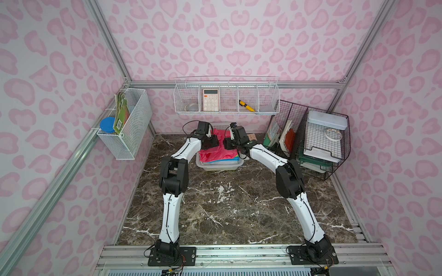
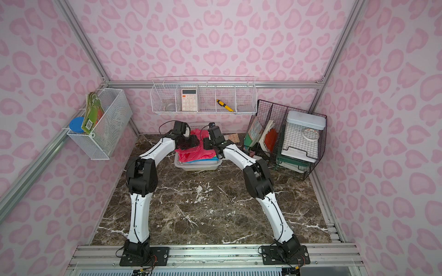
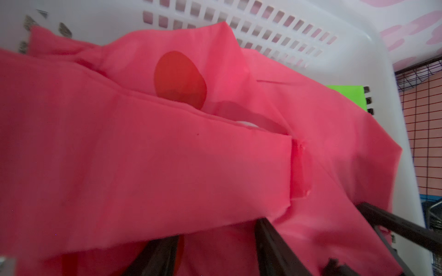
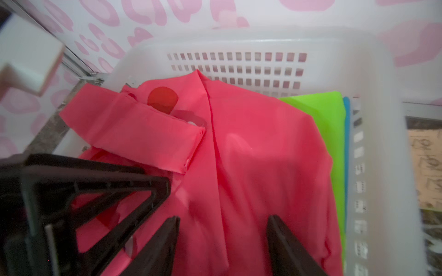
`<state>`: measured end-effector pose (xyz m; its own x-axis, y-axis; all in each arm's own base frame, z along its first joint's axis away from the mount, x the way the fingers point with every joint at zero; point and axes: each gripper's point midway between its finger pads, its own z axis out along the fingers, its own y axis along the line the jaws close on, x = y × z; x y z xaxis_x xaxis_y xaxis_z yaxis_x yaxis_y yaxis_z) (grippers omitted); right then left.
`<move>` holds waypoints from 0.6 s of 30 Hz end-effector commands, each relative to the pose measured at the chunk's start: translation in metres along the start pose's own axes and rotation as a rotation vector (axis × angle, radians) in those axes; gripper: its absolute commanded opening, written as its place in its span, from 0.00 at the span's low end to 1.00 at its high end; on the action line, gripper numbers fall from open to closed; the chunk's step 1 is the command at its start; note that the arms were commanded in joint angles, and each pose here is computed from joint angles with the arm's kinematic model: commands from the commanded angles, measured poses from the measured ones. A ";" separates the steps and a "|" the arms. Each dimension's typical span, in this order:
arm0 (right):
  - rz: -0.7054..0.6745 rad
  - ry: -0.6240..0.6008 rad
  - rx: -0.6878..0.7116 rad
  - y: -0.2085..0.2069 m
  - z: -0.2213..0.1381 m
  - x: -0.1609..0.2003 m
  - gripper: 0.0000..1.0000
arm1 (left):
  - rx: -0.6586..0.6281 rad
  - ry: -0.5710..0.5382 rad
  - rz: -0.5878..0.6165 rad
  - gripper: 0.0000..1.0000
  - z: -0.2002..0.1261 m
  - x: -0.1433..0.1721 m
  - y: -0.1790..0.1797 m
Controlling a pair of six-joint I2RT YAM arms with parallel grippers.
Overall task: Put the folded raincoat in the basket
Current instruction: Place the raincoat in the basket.
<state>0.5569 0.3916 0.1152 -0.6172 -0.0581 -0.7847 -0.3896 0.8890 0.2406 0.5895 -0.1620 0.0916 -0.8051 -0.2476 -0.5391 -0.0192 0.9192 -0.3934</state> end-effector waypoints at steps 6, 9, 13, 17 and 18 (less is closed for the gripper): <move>-0.043 0.082 0.082 -0.009 -0.025 0.008 0.62 | -0.071 0.085 0.015 0.57 -0.027 0.019 0.001; -0.062 0.032 0.061 0.002 -0.043 -0.015 0.63 | -0.046 0.050 0.032 0.57 -0.055 0.005 -0.017; -0.090 0.006 0.045 0.014 -0.063 -0.031 0.63 | -0.021 0.010 0.038 0.58 -0.083 -0.006 -0.031; -0.103 0.016 0.033 0.022 -0.072 -0.022 0.63 | 0.005 0.010 0.029 0.58 -0.089 -0.003 -0.036; -0.105 0.021 0.028 0.023 -0.072 -0.017 0.63 | 0.014 0.016 0.025 0.58 -0.087 -0.001 -0.037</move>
<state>0.5168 0.3813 0.1784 -0.5875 -0.1349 -0.7979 -0.4215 0.8927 0.1595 0.5468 -0.1664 0.1788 -0.7919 -0.2199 -0.5697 0.0132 0.9265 -0.3760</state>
